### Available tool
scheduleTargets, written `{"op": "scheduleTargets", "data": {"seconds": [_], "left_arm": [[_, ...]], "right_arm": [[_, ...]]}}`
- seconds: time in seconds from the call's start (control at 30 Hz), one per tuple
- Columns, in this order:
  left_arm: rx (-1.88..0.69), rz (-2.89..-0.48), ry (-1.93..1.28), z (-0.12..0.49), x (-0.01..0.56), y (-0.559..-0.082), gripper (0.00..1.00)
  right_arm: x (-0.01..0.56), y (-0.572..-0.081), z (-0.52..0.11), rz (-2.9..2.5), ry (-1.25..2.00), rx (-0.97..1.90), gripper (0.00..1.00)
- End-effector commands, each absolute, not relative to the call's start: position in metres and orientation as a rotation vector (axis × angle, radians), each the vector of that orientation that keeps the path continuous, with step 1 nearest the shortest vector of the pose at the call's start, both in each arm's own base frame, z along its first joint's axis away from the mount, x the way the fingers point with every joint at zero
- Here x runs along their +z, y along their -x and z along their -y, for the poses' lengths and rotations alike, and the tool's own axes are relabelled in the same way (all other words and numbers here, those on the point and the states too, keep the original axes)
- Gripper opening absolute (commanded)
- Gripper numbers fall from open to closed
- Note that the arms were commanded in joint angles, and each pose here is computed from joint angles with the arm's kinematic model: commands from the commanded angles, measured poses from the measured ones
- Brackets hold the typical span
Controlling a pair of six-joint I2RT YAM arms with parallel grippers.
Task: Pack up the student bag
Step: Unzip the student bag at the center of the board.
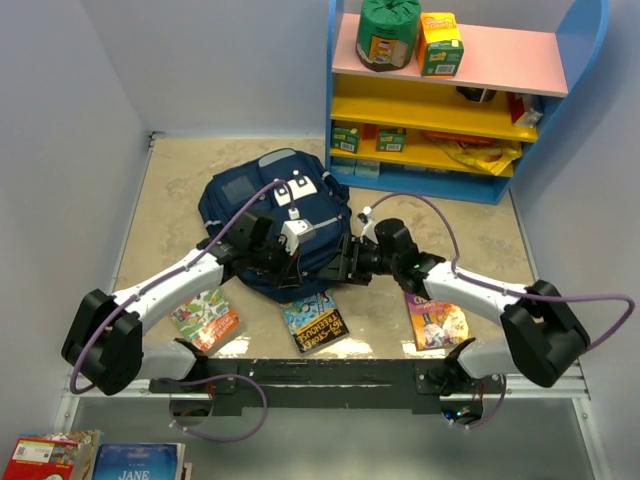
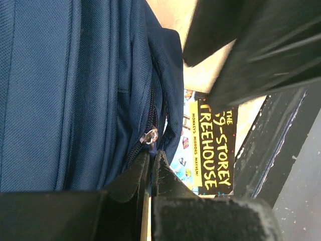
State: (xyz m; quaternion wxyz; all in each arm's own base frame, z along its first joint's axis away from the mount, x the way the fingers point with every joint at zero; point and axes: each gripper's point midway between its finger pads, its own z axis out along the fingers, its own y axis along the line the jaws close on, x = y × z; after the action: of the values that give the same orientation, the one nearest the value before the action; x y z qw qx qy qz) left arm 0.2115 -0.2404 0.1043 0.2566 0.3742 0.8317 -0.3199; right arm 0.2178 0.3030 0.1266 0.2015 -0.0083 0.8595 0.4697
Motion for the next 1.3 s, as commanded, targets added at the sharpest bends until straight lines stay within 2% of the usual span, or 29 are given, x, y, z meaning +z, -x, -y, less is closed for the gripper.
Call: {"op": "scheduleTargets", "data": {"seconds": [0.0, 0.2, 0.63, 1.0, 1.2, 1.27], "left_arm": [[-0.847, -2.081, -1.074, 0.255, 0.135, -0.231, 0.00], [-0.808, -2.086, -1.145, 0.247, 0.127, -0.220, 0.00], [-0.774, -2.068, -1.180, 0.243, 0.119, -0.217, 0.00], [-0.784, -2.049, -1.191, 0.249, 0.124, -0.218, 0.00], [-0.781, -2.008, -1.232, 0.253, 0.132, -0.218, 0.00], [-0.785, -1.997, -1.251, 0.255, 0.134, -0.217, 0.00]], "right_arm": [[0.115, -0.229, -0.311, -2.409, 0.004, 1.330, 0.65], [0.132, -0.259, -0.325, -2.305, -0.043, 1.364, 0.60], [0.161, -0.257, -0.299, -2.255, -0.041, 1.348, 0.60], [0.137, -0.265, -0.306, -2.315, -0.074, 1.333, 0.60], [0.125, -0.283, -0.315, -2.318, -0.107, 1.324, 0.57], [0.123, -0.294, -0.321, -2.307, -0.118, 1.316, 0.53]]}}
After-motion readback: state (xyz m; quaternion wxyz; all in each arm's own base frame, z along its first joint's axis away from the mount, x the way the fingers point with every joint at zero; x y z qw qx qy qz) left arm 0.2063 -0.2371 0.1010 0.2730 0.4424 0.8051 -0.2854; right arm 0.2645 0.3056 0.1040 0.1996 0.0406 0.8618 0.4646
